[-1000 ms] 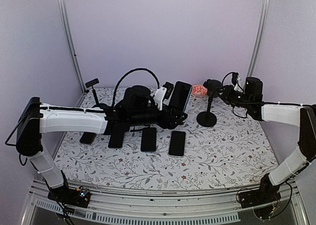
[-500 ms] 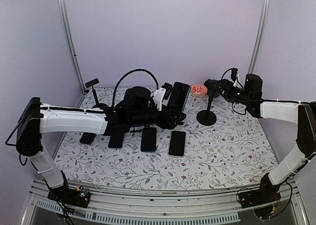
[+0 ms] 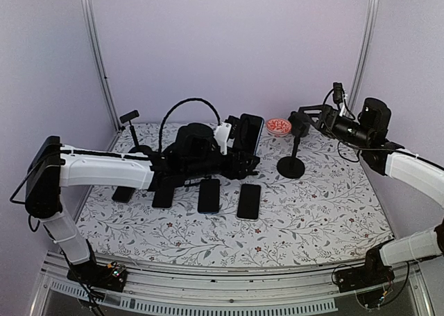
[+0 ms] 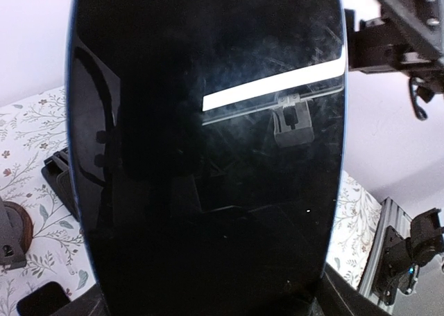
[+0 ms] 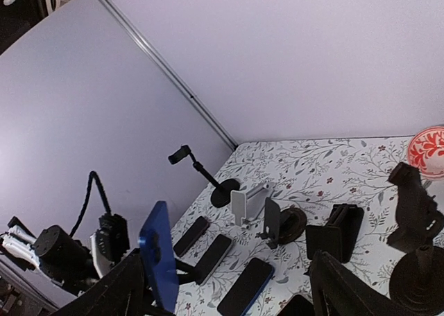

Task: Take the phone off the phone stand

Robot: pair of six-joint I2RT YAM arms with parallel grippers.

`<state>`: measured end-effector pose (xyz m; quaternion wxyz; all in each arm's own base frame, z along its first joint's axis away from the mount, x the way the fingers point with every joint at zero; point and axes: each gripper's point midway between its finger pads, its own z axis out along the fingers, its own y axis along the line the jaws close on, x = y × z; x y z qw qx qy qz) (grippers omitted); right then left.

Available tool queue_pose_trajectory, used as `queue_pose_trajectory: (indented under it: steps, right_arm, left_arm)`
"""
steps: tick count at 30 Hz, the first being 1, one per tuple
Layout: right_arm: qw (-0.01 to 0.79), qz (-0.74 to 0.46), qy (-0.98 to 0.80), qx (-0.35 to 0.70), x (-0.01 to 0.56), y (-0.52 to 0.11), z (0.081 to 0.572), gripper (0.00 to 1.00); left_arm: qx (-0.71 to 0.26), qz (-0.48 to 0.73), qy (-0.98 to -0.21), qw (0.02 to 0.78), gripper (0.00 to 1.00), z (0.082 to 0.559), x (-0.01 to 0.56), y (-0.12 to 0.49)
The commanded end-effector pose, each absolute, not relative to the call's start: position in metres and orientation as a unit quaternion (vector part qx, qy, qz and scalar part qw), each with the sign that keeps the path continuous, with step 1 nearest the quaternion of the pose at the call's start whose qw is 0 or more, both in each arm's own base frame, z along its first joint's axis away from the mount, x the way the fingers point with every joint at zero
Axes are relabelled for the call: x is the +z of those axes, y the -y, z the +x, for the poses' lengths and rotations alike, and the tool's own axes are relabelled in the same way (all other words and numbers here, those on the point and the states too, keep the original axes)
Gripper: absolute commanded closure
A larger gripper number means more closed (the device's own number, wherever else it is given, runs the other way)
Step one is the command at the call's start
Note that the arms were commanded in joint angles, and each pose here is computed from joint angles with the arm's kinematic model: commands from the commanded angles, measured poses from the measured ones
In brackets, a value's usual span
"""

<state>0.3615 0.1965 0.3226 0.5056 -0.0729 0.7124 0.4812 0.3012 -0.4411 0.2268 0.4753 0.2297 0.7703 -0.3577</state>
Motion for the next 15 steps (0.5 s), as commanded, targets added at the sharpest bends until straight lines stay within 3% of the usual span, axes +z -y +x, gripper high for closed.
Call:
queue_pose_trajectory:
  steps: [1, 8, 15]
  right_arm:
    - [0.465, -0.109, -0.729, 0.491, 0.309, -0.218, 0.328, 0.16]
    - [0.408, -0.145, -0.730, 0.528, 0.297, -0.266, 0.289, 0.26]
    - [0.385, -0.124, -0.747, 0.528, 0.273, -0.287, 0.287, 0.34]
  left_arm:
    - [-0.368, 0.210, -0.753, 0.503, 1.00, 0.314, 0.241, 0.448]
    - [-0.362, 0.211, -0.753, 0.508, 1.00, 0.312, 0.239, 0.459]
    - [-0.359, 0.206, -0.754, 0.509, 1.00, 0.306, 0.239, 0.464]
